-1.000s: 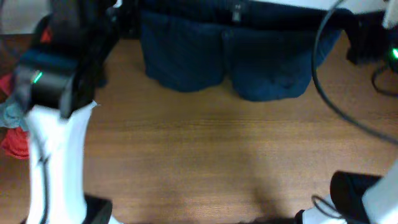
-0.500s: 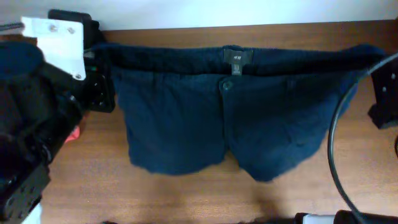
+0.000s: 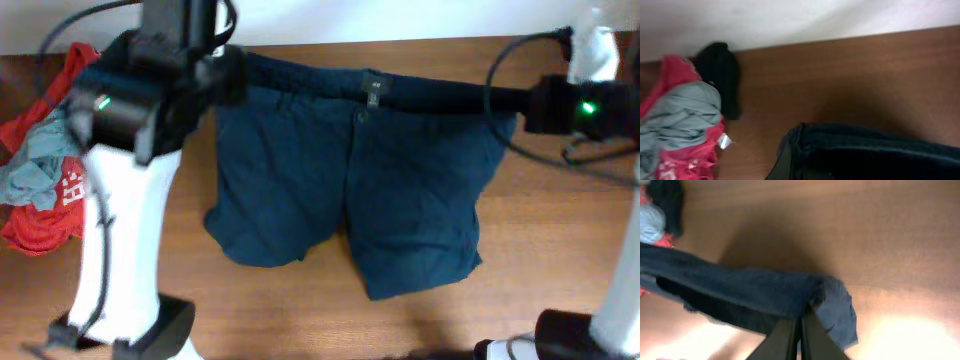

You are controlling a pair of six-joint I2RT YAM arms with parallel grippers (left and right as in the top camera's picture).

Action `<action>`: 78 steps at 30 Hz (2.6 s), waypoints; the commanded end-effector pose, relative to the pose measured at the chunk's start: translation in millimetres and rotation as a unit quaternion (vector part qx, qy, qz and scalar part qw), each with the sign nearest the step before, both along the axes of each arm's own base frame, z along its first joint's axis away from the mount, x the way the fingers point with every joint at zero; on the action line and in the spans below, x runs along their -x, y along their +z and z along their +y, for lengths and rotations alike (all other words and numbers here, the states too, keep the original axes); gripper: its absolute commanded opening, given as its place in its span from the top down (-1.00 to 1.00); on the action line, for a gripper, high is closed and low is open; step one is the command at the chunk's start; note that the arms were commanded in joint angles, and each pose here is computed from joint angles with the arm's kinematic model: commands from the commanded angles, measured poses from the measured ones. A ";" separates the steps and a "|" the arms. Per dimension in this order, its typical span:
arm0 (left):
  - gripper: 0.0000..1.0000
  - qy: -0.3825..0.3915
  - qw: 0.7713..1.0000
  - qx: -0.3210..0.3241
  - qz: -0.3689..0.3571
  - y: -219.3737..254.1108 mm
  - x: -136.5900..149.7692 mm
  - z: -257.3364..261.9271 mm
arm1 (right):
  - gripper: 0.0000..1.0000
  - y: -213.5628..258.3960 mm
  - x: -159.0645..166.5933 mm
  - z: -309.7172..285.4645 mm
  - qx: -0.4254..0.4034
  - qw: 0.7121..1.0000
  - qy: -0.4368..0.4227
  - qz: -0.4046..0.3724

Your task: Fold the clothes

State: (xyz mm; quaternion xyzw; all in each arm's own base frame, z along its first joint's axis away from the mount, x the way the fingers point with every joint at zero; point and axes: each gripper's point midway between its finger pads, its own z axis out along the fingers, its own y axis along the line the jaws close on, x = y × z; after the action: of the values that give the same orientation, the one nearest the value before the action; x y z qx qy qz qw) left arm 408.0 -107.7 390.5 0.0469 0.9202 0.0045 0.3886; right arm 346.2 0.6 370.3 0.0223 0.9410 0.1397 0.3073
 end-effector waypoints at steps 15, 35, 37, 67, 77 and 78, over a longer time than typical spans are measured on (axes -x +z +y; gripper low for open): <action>0.98 0.042 0.999 -0.018 0.005 -152.5 -163.0 -43.6 | 0.92 -149.2 -161.4 -10.8 0.005 1.000 0.012 0.008; -0.98 0.035 0.999 -0.009 -0.010 -167.6 -191.8 -49.4 | -0.97 -167.1 -181.3 -25.9 0.001 0.998 -0.040 0.046; -0.99 0.001 1.000 0.020 0.014 -159.2 -175.8 -61.2 | -0.97 -169.4 -162.8 -27.6 -0.003 0.995 -0.044 0.085; -0.99 0.064 0.996 0.059 -0.016 -1.4 -48.6 28.3 | -0.28 -292.5 -16.0 -6.9 0.100 0.891 -0.139 0.420; -0.99 0.073 0.993 0.091 -0.027 2.9 -60.6 50.7 | -0.25 -352.0 17.3 7.6 0.079 0.874 -0.129 0.461; -0.98 0.074 0.993 0.092 -0.030 3.8 -61.9 51.5 | -0.25 -358.0 19.2 10.7 0.076 0.875 -0.129 0.461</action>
State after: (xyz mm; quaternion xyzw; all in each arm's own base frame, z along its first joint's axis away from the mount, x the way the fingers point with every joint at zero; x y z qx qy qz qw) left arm 464.6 -54.7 396.7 -0.0552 0.9061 -0.0341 0.4182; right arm 334.0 1.3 19.2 0.1755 0.9737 -0.0097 -0.1448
